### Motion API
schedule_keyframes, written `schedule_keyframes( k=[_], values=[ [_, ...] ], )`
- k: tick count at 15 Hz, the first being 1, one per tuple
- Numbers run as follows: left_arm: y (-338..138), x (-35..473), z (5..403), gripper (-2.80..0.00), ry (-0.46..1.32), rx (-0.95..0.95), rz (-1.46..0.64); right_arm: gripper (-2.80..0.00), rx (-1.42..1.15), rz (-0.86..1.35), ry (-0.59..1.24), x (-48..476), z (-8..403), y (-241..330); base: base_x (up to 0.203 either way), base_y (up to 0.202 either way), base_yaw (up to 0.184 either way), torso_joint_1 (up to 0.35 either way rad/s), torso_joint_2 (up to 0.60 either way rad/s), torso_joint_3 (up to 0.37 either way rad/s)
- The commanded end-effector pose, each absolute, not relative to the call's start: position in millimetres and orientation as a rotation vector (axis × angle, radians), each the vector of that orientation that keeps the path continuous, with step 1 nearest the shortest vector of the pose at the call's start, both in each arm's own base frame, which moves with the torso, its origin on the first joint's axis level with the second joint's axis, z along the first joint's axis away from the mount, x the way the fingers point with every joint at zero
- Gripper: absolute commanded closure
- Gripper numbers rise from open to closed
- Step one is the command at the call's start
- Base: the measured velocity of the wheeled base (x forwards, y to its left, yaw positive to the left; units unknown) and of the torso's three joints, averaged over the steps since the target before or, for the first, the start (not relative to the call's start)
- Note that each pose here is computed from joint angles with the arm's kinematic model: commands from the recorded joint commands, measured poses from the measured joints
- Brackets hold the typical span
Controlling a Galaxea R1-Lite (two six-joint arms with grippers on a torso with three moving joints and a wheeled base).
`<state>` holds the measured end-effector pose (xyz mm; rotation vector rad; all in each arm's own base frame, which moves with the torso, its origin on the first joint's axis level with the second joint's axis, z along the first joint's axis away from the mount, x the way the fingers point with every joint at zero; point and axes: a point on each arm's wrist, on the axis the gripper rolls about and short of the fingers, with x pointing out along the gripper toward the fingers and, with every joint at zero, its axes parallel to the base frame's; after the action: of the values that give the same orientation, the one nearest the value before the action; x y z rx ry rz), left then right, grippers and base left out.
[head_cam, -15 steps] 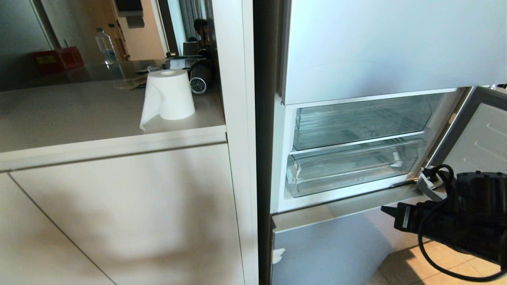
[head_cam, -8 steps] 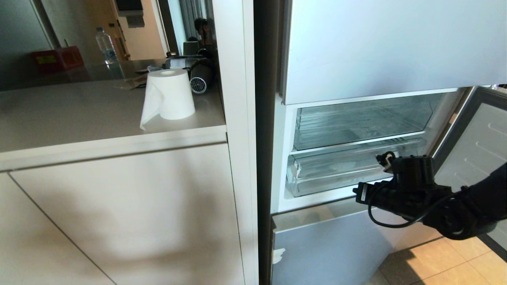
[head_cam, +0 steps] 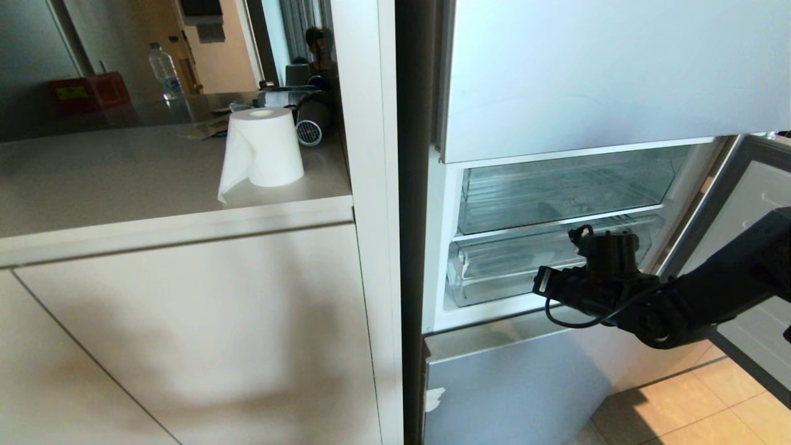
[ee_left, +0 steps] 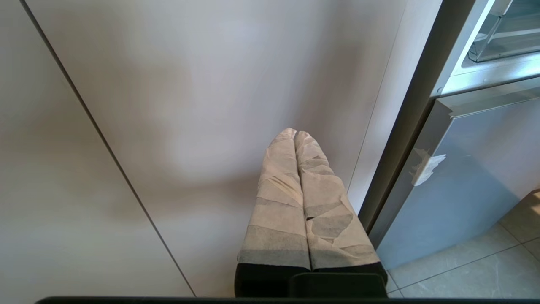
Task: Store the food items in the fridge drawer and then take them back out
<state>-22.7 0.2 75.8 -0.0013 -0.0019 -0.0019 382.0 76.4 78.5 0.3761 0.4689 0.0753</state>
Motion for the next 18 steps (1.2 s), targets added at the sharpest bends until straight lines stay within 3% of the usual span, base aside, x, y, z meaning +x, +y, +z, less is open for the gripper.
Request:
schedule_keyframes(
  k=[1, 9, 14, 18],
  values=[
    [0.2, -22.7, 75.8, 0.0, -0.002, -0.002, -0.002, 0.0, 0.422, 0.087, 0.449, 380.1, 86.9, 81.9, 0.0, 0.0, 0.0, 0.0, 0.0, 0.0],
    [0.2, -22.7, 75.8, 0.0, -0.002, -0.002, -0.002, 0.0, 0.537, 0.081, 0.386, 367.9, 96.8, 81.6, 0.0, 0.0, 0.0, 0.0, 0.0, 0.0],
    [0.2, -22.7, 75.8, 0.0, -0.002, -0.002, -0.002, 0.0, 0.493, 0.109, 0.348, 293.5, 136.4, 64.9, 0.0, 0.0, 0.0, 0.0, 0.0, 0.0],
    [0.2, -22.7, 75.8, 0.0, -0.002, -0.002, -0.002, 0.0, 0.302, 0.18, 0.279, 201.3, 157.4, 45.0, 0.0, 0.0, 0.0, 0.0, 0.0, 0.0]
  ],
)
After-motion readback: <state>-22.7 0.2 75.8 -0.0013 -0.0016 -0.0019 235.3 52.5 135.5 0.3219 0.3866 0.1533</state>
